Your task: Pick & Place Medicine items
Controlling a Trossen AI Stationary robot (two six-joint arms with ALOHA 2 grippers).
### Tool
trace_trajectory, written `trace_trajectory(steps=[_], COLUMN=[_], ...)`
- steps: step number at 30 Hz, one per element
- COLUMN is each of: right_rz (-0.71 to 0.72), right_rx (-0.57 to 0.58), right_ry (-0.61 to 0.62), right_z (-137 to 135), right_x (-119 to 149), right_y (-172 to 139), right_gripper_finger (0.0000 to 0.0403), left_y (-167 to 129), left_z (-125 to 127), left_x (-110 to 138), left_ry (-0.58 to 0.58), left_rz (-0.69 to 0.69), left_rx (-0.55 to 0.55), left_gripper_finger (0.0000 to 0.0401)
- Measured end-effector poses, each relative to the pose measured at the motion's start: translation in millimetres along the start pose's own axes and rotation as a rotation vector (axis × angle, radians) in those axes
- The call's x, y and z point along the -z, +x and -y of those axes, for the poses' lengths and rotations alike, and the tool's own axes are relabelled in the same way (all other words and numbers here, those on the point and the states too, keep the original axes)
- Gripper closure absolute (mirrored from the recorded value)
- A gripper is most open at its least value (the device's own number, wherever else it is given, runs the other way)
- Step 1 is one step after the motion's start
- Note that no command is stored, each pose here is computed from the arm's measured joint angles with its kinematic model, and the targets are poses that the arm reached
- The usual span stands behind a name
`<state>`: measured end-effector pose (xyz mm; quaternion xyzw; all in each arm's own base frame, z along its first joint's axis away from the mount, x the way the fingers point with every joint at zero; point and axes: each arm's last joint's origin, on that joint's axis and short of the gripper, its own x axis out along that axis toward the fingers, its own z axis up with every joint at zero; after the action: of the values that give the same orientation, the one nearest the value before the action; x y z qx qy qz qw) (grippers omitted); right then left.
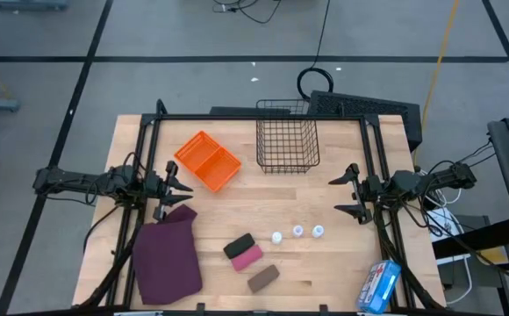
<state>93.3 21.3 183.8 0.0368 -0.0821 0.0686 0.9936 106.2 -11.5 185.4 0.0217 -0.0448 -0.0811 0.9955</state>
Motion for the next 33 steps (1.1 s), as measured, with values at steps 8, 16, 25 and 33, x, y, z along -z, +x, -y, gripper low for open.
trace_trajectory(steps=[8,16,25,33], right_rz=[0.000,0.015,0.258,0.438], right_rx=[0.000,0.000,-0.062,0.108], right_ry=[0.000,-0.002,0.438,0.461], right_z=[0.0,0.0,-0.5,5.4], right_x=[0.0,-1.5,-25.3,-38.1], right_y=[0.0,0.0,-3.4,-8.4], right_gripper_finger=[0.0053,0.0053,0.0053,0.0053], left_y=[0.0,0.0,0.0,0.0], left_z=[0.0,0.0,0.0,0.0], left_x=[0.0,0.1,0.1,0.0], left_ry=[0.000,0.000,0.000,0.000], left_rz=[0.000,0.000,0.000,0.000], left_rx=[0.000,0.000,0.000,0.000], left_gripper_finger=[0.0308,0.0308,0.0308,0.0308])
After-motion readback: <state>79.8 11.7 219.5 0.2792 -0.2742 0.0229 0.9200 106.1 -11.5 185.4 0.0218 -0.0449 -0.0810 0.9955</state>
